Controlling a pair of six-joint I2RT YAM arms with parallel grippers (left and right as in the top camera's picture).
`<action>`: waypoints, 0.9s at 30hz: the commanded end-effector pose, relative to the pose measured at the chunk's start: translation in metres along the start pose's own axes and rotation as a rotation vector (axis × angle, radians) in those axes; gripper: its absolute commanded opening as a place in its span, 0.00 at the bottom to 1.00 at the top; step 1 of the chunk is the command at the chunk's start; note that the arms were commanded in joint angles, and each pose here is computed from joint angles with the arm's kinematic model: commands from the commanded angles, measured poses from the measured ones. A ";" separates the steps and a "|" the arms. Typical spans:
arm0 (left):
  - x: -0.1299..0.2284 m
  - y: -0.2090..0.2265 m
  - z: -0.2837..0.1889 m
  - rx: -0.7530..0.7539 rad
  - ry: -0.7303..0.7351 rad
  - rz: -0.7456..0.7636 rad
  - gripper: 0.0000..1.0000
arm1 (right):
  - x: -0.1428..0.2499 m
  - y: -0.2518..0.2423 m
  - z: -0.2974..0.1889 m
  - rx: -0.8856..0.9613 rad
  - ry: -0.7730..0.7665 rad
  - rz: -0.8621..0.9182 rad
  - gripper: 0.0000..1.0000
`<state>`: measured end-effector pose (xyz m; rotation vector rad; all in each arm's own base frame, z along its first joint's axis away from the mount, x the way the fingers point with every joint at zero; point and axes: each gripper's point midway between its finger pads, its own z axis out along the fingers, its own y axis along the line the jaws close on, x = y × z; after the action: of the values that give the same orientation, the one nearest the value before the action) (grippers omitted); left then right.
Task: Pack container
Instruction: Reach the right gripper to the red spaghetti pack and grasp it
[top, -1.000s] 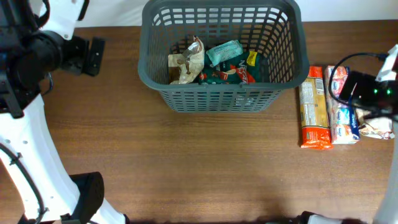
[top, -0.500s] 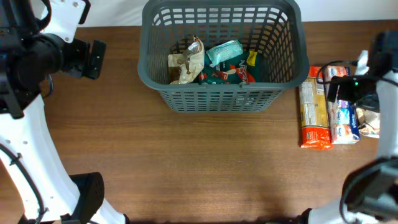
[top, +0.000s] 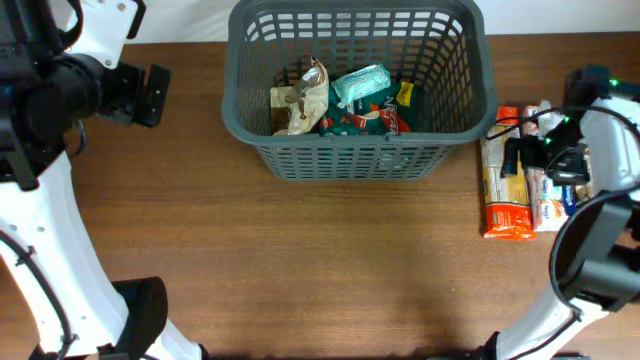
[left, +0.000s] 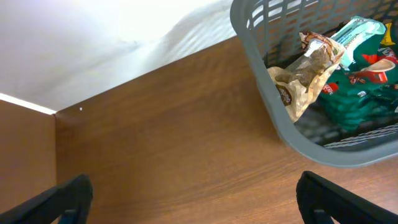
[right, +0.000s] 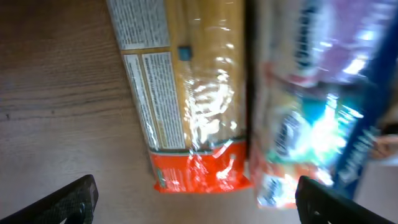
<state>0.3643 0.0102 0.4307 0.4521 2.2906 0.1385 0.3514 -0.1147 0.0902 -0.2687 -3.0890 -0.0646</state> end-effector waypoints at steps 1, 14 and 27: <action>0.001 0.001 -0.001 -0.006 0.002 -0.012 0.99 | -0.001 0.014 0.022 -0.066 0.053 -0.051 0.99; 0.001 0.001 -0.001 -0.006 0.002 -0.012 0.99 | -0.006 0.027 0.072 -0.088 0.145 -0.088 1.00; 0.001 0.001 -0.001 -0.006 0.002 -0.012 0.99 | -0.014 0.014 0.085 -0.021 0.136 -0.088 0.99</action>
<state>0.3644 0.0102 0.4308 0.4520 2.2902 0.1386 0.3664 -0.0955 0.0159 -0.1427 -2.9882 -0.1531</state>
